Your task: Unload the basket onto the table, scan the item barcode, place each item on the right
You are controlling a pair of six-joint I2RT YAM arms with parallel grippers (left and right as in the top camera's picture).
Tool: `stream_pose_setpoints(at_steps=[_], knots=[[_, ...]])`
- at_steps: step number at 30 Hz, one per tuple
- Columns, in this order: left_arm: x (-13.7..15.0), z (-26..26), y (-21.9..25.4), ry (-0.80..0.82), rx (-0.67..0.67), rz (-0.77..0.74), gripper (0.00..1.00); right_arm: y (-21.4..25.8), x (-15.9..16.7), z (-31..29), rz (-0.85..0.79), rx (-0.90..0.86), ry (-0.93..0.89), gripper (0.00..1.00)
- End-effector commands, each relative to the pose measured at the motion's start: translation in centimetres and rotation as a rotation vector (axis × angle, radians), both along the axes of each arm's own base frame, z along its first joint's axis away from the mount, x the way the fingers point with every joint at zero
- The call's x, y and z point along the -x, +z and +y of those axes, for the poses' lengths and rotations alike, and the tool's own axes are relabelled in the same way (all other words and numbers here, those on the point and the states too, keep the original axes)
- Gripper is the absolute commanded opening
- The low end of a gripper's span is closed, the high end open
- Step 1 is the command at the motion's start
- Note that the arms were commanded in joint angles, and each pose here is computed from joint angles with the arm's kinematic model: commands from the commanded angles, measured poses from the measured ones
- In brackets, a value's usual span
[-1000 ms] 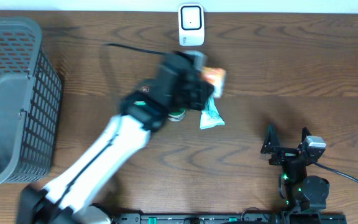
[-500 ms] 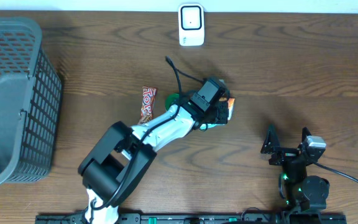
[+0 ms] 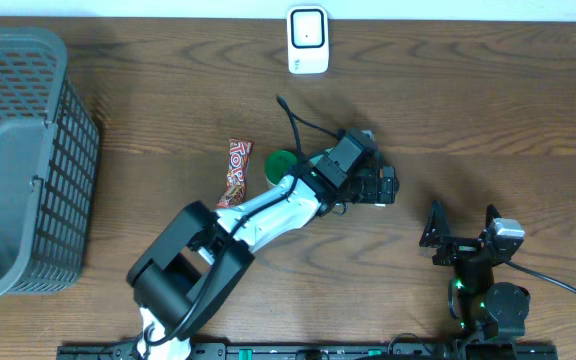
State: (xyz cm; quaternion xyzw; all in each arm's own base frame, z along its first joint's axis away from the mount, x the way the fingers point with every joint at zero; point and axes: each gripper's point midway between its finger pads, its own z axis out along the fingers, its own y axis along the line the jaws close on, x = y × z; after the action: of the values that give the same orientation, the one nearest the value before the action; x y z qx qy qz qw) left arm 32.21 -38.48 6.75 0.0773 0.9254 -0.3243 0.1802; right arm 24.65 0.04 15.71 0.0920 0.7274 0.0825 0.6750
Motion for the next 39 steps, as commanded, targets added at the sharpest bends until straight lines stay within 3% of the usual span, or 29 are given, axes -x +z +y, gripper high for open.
stream_pose_setpoints(at_steps=[1,4,9,13,18,26,39], knots=[[-2.5,0.9,8.3,-0.041,0.049,-0.251,0.98,-0.1,0.0,0.0,0.000,-0.008,-0.004,0.99],[-4.5,3.8,13.9,0.029,0.035,-0.415,0.98,-0.1,0.0,0.0,0.000,-0.008,-0.004,0.99],[-5.3,9.8,24.6,0.053,0.010,-0.749,0.98,-0.1,0.0,0.0,0.000,-0.008,-0.004,0.99],[-5.5,17.9,32.3,0.259,-0.167,-1.010,0.98,-0.1,0.0,0.0,0.000,-0.008,-0.004,0.99],[-2.6,27.6,39.3,0.483,-0.487,-1.232,0.98,-0.1,0.0,0.0,0.000,-0.008,-0.004,0.99],[4.0,37.0,44.1,0.708,-0.884,-1.292,0.98,-0.1,0.0,0.0,0.000,-0.008,-0.004,0.99],[9.3,40.9,46.7,0.822,-0.862,-1.345,0.98,-0.1,0.0,0.0,0.000,-0.008,-0.004,0.99]])
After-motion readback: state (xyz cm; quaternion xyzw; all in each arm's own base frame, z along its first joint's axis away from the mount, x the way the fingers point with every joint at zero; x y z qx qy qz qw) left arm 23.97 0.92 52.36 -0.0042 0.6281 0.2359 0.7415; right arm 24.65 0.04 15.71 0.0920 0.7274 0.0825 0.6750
